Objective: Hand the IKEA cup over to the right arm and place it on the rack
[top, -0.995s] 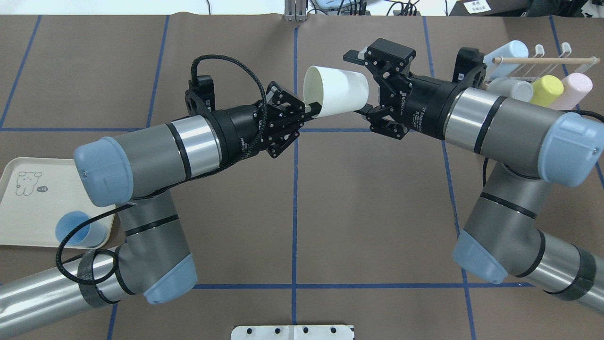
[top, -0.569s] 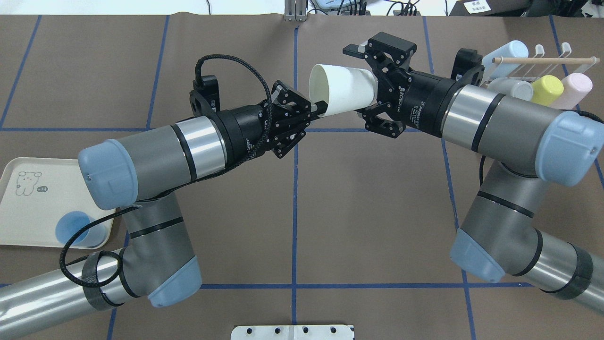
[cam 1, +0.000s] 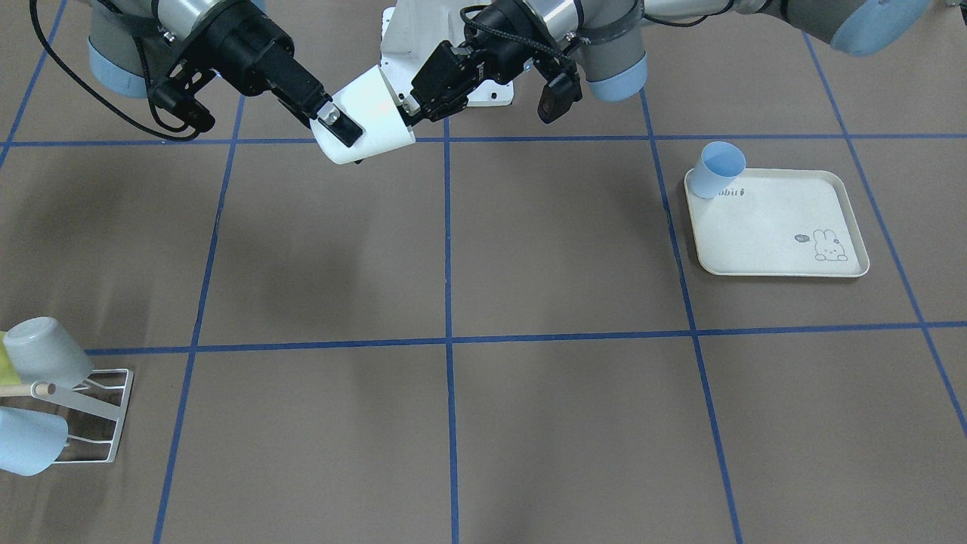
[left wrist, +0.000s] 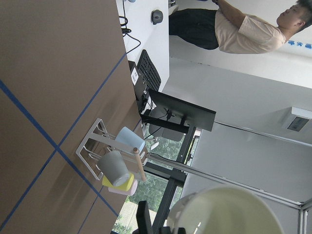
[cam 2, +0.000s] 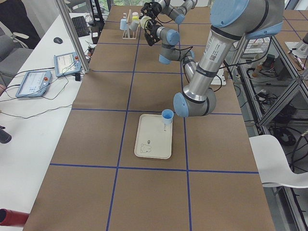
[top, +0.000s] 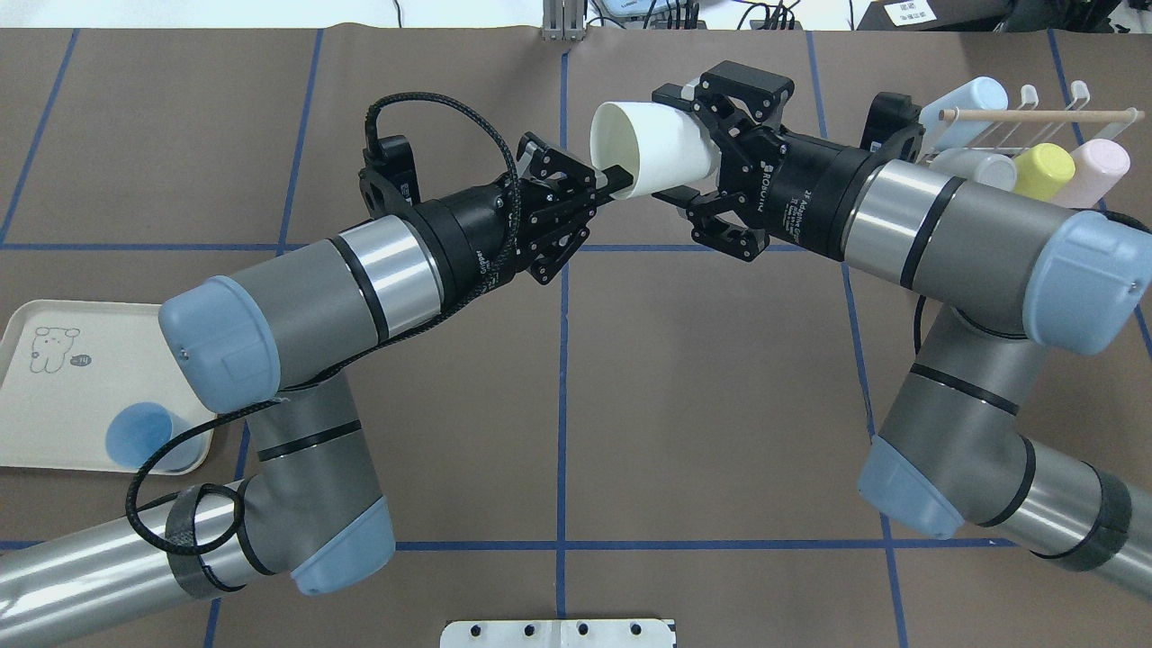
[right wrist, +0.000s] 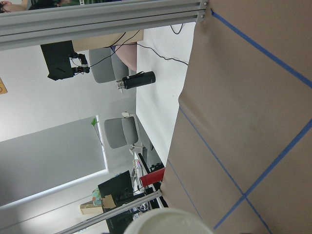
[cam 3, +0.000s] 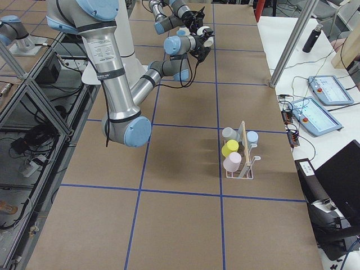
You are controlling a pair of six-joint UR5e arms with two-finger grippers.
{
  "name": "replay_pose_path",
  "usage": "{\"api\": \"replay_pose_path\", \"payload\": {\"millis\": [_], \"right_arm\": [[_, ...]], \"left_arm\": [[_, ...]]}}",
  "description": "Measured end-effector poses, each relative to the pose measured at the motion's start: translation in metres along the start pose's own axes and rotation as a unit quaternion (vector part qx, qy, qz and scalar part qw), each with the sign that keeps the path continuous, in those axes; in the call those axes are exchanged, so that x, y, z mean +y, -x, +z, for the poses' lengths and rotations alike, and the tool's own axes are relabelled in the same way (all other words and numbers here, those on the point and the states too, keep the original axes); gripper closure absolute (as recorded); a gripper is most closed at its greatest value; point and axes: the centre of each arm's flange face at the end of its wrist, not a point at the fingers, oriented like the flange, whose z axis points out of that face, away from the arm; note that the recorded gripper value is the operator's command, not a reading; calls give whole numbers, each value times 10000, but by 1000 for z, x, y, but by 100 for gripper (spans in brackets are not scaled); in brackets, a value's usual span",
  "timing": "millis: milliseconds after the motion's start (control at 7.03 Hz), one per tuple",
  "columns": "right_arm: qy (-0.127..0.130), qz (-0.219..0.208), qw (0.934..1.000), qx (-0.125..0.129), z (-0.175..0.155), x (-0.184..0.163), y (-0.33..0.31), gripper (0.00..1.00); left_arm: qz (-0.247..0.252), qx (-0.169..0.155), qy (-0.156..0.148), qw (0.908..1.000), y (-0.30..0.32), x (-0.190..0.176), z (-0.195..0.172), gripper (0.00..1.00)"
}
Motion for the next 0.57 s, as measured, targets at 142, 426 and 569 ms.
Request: {"api": "replay_pose_path", "payload": {"millis": [142, 426, 569], "right_arm": [[3, 17, 10000, -7, 0, 0, 0, 11], [5, 28, 10000, -13, 0, 1, 1, 34], [-4, 75, 10000, -27, -1, 0, 1, 61]], "left_arm": [[18, 2, -68, 10000, 2, -3, 0, 100], [70, -16, -110, 9999, 4, -5, -1, 100], [80, -18, -116, 9999, 5, -5, -1, 100]]}}
